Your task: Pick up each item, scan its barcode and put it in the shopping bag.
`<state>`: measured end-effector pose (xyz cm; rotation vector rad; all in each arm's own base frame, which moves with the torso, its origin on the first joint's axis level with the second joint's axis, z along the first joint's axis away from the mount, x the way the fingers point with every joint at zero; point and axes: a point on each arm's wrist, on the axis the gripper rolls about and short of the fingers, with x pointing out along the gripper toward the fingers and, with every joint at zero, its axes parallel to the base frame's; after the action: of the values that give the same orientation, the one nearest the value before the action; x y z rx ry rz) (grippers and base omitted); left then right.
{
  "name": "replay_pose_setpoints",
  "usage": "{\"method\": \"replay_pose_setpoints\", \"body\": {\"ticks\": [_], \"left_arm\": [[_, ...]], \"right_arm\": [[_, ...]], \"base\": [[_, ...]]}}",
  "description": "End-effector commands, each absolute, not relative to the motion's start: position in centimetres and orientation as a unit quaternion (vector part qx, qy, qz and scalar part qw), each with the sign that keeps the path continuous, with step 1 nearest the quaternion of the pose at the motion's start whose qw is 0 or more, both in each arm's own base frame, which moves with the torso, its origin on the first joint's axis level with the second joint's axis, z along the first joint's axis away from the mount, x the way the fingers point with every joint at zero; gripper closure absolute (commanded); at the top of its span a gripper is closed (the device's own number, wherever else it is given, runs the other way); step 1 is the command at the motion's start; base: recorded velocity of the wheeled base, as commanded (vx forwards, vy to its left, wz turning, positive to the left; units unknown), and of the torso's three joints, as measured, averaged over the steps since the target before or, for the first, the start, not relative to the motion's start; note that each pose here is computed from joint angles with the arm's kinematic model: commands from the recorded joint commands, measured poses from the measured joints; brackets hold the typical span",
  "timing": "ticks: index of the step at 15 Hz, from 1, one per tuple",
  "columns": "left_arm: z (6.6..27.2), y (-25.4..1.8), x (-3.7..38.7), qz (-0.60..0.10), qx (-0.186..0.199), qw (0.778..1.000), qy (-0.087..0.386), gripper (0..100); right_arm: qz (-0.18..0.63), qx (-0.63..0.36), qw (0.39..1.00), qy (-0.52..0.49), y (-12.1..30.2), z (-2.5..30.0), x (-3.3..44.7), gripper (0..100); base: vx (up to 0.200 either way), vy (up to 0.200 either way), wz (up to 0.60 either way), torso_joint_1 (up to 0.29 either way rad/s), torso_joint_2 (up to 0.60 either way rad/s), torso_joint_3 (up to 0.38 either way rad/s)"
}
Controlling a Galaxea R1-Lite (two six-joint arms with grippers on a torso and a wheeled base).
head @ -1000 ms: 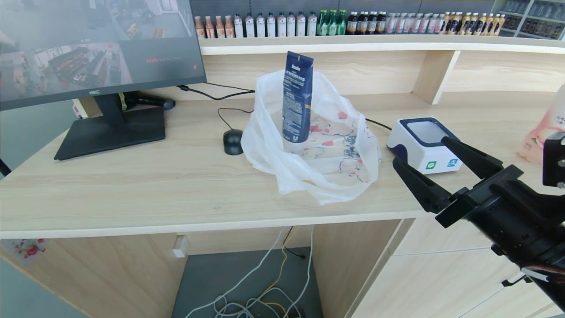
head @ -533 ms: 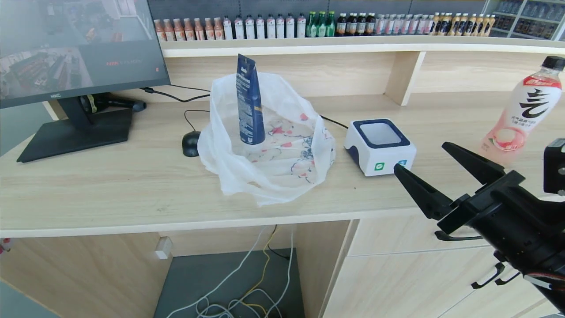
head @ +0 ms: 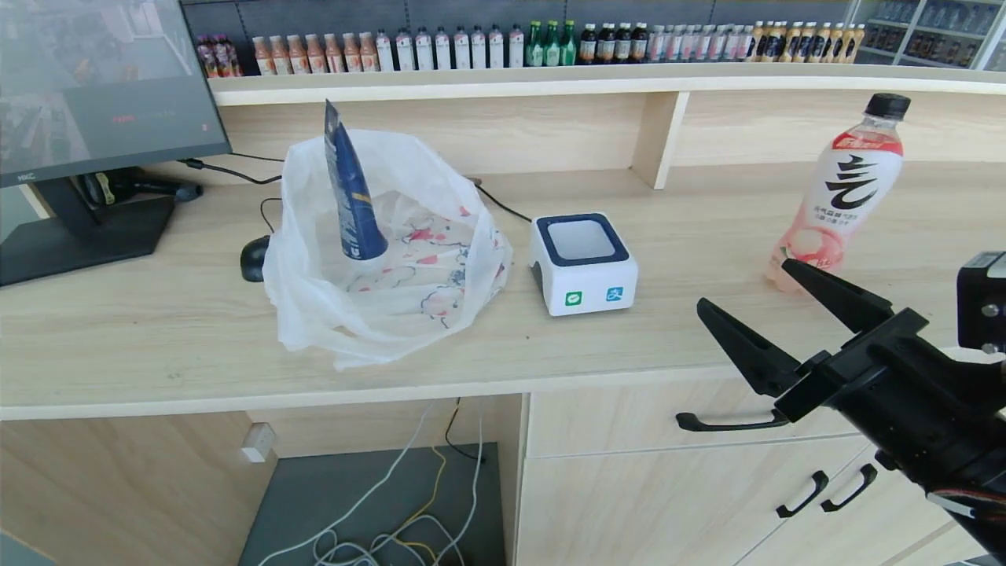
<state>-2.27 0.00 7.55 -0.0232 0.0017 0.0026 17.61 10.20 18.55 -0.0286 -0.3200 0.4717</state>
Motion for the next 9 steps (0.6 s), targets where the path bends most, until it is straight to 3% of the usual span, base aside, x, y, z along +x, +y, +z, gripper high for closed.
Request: {"method": "replay_pose_setpoints", "body": {"ticks": [1, 9], "left_arm": [[7.55, 0.00, -2.26, 0.002, -0.012, 1.000, 0.002, 0], [7.55, 0.00, -2.26, 0.002, -0.012, 1.000, 0.002, 0]], "right_arm": [[0.233, -0.015, 0.960, -0.156, 10.24, 18.43, 17.66, 0], [0.234, -0.019, 0.961, -0.143, 10.18, 17.87, 17.56, 0]], "base": [[0.000, -0.200, 0.00, 0.002, 0.00, 0.002], [0.000, -0.200, 0.00, 0.001, 0.00, 0.004]]}}
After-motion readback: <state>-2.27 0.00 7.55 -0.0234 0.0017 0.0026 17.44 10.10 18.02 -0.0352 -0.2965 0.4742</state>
